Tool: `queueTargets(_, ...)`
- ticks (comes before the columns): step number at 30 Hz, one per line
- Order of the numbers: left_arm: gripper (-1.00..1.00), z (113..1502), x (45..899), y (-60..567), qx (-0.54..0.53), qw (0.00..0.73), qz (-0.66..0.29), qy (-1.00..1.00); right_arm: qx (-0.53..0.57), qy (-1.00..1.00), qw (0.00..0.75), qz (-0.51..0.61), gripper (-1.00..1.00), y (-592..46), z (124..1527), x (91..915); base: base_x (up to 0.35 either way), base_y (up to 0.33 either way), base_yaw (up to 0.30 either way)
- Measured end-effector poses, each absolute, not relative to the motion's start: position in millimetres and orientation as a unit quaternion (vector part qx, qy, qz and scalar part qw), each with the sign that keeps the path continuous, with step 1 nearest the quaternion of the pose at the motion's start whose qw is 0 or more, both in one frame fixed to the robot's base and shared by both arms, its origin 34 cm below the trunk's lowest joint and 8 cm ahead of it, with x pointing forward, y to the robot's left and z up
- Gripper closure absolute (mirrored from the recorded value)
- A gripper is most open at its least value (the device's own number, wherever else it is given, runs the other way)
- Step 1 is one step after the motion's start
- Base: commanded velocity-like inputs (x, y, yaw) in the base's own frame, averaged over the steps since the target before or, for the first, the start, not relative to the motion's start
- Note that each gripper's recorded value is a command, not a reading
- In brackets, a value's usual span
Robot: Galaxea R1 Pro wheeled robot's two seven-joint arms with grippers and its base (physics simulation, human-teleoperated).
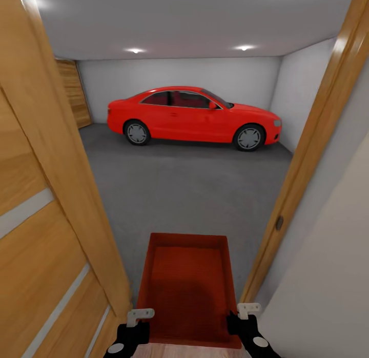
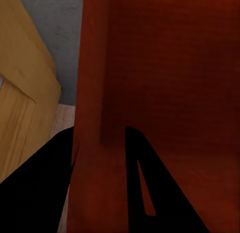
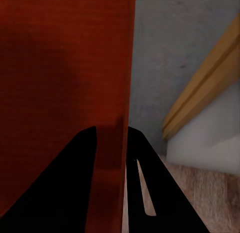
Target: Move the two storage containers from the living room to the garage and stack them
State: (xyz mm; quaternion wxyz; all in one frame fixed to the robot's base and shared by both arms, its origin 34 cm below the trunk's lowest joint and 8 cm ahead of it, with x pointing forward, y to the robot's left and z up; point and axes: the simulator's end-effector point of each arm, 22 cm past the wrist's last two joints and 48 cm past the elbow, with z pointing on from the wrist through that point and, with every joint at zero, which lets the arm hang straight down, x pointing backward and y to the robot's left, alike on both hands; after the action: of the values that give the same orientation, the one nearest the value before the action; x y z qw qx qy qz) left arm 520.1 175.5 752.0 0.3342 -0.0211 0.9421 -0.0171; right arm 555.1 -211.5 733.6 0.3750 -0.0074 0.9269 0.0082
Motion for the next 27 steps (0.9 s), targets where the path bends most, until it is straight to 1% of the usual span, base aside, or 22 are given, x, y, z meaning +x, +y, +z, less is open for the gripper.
queueTargets(9,1.00,752.2,520.1,173.8,-0.020,0.334,-0.018,0.942,-0.007,0.927,0.375,0.007,1.00,-212.6,733.7,555.1,0.254,0.195,-0.260)
queueTargets(13,1.00,752.2,520.4,173.2,-0.020,0.334,-0.018,0.942,-0.007,0.927,0.376,0.007,1.00,-213.2,733.8,555.8,0.092,0.058,-0.062)
queueTargets(20,1.00,752.1,520.4,173.0,-0.020,0.334,-0.019,0.942,-0.007,0.927,0.375,0.007,1.00,-213.9,733.7,555.9,0.012,0.005,-0.011)
queueTargets(27,1.00,752.4,520.1,171.7,-0.019,0.334,-0.019,0.942,-0.006,0.927,0.375,0.006,1.00,-214.7,733.7,555.5,0.201,0.000,-0.168)
